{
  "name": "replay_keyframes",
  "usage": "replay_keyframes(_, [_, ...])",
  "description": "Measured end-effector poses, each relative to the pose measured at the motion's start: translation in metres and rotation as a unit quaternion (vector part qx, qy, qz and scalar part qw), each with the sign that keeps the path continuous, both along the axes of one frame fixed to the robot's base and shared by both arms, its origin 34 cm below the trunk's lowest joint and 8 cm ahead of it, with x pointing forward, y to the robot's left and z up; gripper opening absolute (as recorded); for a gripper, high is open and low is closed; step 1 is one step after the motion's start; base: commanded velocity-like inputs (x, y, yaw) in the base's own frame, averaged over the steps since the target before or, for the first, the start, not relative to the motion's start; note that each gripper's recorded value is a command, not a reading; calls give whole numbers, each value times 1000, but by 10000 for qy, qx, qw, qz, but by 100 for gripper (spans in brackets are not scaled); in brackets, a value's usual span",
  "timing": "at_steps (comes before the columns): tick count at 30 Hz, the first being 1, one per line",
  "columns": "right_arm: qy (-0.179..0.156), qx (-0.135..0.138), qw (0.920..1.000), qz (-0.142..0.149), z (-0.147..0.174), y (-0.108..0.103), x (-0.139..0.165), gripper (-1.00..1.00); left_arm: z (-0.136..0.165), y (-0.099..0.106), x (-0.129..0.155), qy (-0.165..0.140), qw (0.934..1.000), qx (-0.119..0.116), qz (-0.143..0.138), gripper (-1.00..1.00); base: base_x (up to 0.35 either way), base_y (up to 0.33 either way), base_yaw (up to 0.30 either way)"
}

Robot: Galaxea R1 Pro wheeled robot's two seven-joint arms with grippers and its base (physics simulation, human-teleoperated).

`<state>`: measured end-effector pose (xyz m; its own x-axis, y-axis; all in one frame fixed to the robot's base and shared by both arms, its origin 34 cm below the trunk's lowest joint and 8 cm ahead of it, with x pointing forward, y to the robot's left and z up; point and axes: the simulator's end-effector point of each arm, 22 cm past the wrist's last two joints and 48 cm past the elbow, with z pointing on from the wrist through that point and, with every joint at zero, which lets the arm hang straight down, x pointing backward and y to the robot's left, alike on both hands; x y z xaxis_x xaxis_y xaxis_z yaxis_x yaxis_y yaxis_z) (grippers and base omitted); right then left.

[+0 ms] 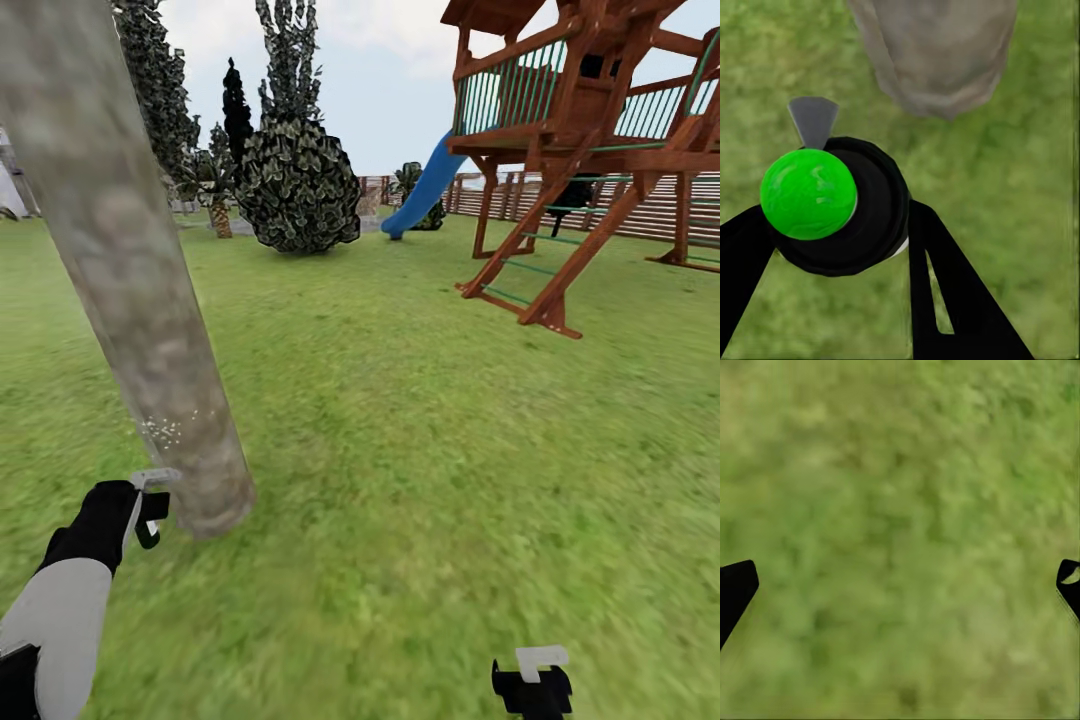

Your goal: In the garden, pick up the pesticide atomizer on the floor and spray pesticide onto both trees until each tree trunk is fully covered.

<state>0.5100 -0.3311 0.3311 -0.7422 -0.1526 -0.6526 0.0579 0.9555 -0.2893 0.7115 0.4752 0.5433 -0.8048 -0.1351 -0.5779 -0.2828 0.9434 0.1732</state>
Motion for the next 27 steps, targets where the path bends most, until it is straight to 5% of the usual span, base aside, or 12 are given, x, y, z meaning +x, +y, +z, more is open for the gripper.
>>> replay_keyframes(6, [1, 3, 10000, -2, 0, 0, 0, 100, -13, -34, 4, 36, 9997, -210, -147, -100, 271, -136, 112])
replay_keyframes(11, [-3, -1, 10000, -13, 0, 0, 0, 100, -24, -9, -17, 116, 9999, -116, 22, -100, 28, -14, 270])
replay_keyframes(16, [-7, 1, 10000, -4, 0, 0, 0, 100, -28, -32, -6, -122, 9996, -177, -158, -100, 197, -138, 48])
replay_keyframes(27, [0, -6, 10000, -9, 0, 0, 0, 100, -24, -32, -3, -194, 9996, -164, -157, -100, 129, -235, 0])
